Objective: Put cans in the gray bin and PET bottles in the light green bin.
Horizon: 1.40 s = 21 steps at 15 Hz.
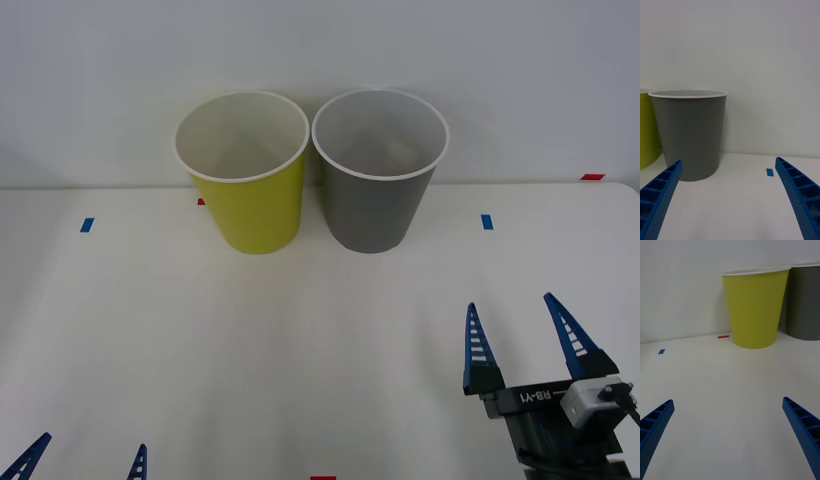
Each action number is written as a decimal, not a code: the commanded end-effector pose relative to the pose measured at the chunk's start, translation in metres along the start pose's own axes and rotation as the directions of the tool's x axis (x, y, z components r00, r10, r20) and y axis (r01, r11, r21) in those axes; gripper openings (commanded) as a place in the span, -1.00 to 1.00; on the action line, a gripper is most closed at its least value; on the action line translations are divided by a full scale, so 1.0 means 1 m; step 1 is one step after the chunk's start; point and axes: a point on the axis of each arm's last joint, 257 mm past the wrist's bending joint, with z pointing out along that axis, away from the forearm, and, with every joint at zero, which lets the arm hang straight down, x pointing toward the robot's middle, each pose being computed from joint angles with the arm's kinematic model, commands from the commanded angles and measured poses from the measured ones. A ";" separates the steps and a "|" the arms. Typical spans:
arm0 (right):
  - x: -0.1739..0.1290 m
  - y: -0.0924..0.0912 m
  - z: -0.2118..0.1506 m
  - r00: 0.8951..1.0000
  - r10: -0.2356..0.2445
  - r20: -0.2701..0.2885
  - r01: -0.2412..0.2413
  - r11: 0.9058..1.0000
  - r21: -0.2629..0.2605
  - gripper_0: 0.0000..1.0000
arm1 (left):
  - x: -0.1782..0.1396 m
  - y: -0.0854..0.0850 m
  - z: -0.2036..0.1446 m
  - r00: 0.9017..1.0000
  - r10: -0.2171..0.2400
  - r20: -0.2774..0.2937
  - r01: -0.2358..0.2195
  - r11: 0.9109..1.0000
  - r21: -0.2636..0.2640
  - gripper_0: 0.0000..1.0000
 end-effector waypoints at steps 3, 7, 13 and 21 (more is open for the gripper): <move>0.016 -0.007 -0.040 0.997 -0.021 -0.077 0.020 1.000 -0.014 0.65 | 0.000 0.000 0.000 1.000 0.000 0.000 0.000 1.000 0.000 1.00; 0.020 -0.013 -0.076 0.992 -0.030 -0.119 0.031 0.999 0.013 0.65 | 0.000 0.000 0.000 1.000 0.000 0.000 0.000 1.000 0.000 1.00; 0.034 -0.021 -0.108 0.979 -0.006 -0.202 0.016 0.999 0.050 0.65 | 0.000 0.000 0.000 1.000 0.000 0.000 0.000 1.000 0.000 1.00; 0.037 -0.027 -0.119 0.973 0.002 -0.230 0.014 0.997 0.070 0.65 | 0.000 0.000 0.000 1.000 0.000 0.000 0.000 1.000 0.000 1.00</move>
